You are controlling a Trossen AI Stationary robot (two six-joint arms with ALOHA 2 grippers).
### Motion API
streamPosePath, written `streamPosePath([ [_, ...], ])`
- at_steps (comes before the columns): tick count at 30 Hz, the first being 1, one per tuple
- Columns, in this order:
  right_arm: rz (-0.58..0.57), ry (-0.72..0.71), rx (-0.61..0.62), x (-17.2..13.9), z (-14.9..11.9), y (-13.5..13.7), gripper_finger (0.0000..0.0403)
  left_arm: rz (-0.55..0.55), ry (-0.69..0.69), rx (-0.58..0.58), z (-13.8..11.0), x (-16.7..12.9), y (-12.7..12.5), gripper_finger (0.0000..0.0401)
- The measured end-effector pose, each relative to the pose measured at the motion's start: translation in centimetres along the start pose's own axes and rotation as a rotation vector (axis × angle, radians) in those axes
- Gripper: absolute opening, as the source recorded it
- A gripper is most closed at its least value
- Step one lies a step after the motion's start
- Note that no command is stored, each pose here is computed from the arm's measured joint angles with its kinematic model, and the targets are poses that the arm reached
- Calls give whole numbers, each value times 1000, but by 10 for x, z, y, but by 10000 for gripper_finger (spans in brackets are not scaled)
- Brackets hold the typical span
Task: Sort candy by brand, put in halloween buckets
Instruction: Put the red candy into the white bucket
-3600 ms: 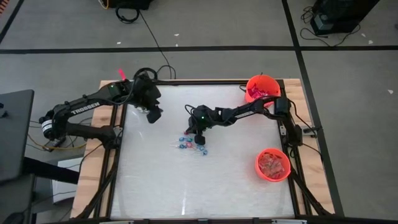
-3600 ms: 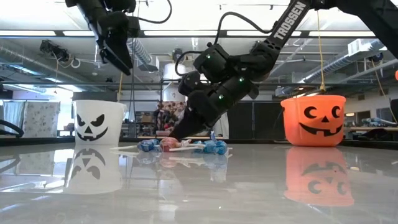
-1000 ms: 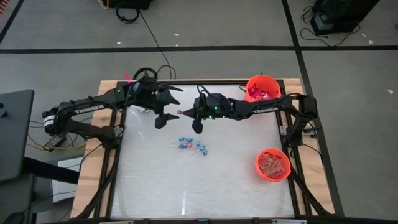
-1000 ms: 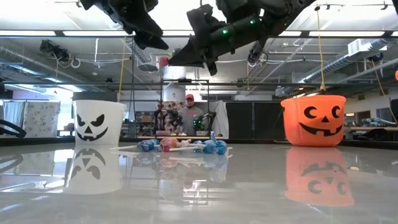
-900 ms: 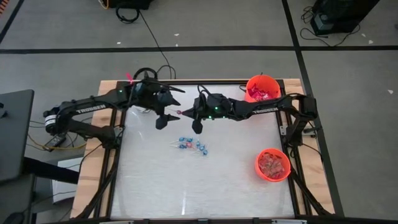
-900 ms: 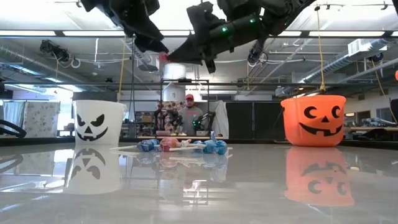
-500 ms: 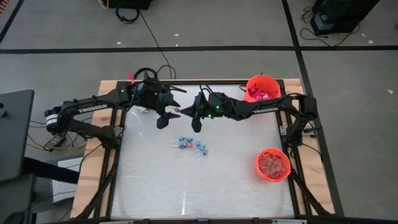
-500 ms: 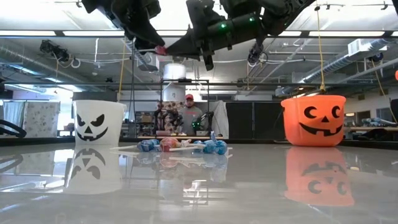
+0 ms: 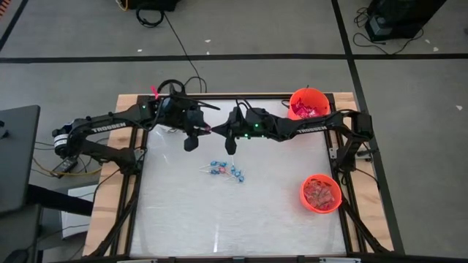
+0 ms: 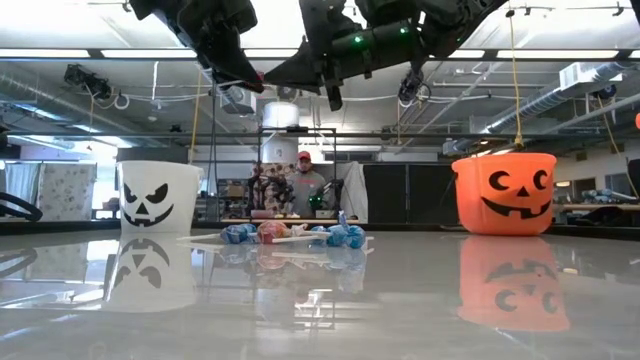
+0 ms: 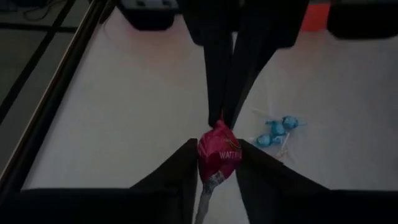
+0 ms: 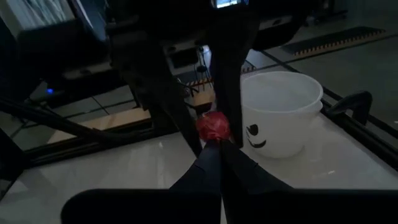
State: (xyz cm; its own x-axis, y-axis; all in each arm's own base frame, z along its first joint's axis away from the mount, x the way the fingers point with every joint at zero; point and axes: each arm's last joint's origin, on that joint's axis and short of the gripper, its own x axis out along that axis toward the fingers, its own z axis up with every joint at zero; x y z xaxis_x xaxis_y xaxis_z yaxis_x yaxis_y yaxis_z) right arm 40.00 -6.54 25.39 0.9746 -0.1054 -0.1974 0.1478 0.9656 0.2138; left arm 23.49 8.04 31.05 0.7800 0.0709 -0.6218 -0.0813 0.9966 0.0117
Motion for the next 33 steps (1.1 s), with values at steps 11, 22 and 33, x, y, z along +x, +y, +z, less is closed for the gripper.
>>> streamPosePath([
  [11,16,-13,30,0,1,0,10,34,26,-40,-2,-1,2,55],
  [22,-121,210,115,-2,-22,-7,124,291,148,-242,-28,-29,51,53],
  [33,-240,352,254,-8,-38,-11,161,670,387,-592,-82,-74,107,52],
])
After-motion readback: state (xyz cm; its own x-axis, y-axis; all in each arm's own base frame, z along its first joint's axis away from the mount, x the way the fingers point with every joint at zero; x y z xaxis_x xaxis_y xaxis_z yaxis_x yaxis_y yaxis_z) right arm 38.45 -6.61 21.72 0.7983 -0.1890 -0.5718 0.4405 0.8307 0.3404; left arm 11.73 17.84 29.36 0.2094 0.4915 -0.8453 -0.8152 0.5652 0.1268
